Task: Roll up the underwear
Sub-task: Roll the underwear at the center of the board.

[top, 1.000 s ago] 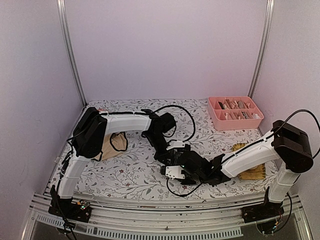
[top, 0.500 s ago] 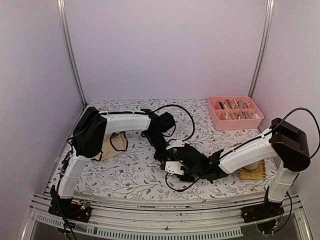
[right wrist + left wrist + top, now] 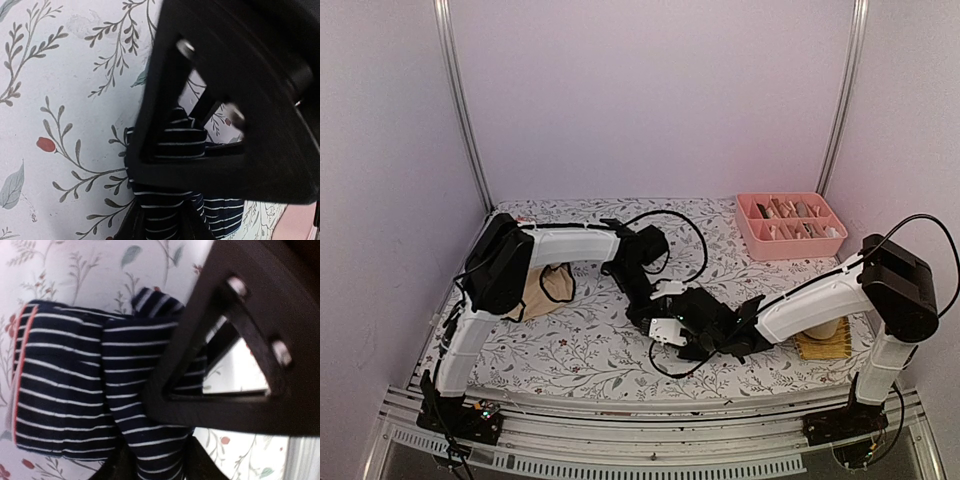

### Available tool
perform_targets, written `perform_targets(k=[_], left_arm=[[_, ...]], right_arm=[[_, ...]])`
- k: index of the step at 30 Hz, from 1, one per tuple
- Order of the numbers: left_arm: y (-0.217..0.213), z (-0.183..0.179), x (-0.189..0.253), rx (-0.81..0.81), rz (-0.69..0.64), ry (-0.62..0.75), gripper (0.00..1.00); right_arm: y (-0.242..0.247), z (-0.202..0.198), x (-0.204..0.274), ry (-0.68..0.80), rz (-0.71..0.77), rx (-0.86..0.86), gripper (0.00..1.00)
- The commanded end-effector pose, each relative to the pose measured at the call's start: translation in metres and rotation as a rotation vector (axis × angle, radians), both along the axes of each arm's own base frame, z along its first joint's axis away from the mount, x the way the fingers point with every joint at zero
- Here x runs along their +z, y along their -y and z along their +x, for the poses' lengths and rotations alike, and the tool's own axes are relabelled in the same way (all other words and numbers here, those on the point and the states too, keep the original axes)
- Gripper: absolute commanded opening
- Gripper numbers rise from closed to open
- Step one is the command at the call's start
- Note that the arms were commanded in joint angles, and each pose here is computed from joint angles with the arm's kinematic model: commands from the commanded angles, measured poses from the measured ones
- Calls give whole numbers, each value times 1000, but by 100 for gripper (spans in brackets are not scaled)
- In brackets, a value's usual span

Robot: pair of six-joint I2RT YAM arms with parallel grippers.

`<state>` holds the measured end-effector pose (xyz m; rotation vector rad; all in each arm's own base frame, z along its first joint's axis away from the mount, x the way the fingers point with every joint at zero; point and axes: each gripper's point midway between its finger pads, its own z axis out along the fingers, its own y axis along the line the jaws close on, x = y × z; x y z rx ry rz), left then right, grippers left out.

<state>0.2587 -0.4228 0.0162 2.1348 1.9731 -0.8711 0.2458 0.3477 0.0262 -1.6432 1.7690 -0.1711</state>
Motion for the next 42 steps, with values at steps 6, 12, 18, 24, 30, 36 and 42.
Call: perform_targets(k=[6, 12, 18, 24, 30, 36, 42], left_arm=[[-33, 46, 30, 125, -21, 175, 91], [-48, 68, 68, 218, -160, 320, 99], [-59, 55, 79, 205, -278, 443, 98], [-52, 51, 86, 200, -347, 544, 92], [-27, 31, 78, 109, -333, 643, 90], [-23, 17, 69, 76, -326, 662, 86], [-24, -5, 59, 12, -326, 683, 77]], right_arm=[[27, -33, -41, -282, -65, 2, 15], [23, -30, -29, -402, 24, -30, 14], [24, -22, -25, -616, 138, -117, 14], [17, -26, -16, -859, 264, -169, 13], [21, -29, -16, -1088, 347, -248, 14], [5, -47, -15, -1219, 426, -175, 13], [-4, -54, -17, -1281, 472, -141, 13]])
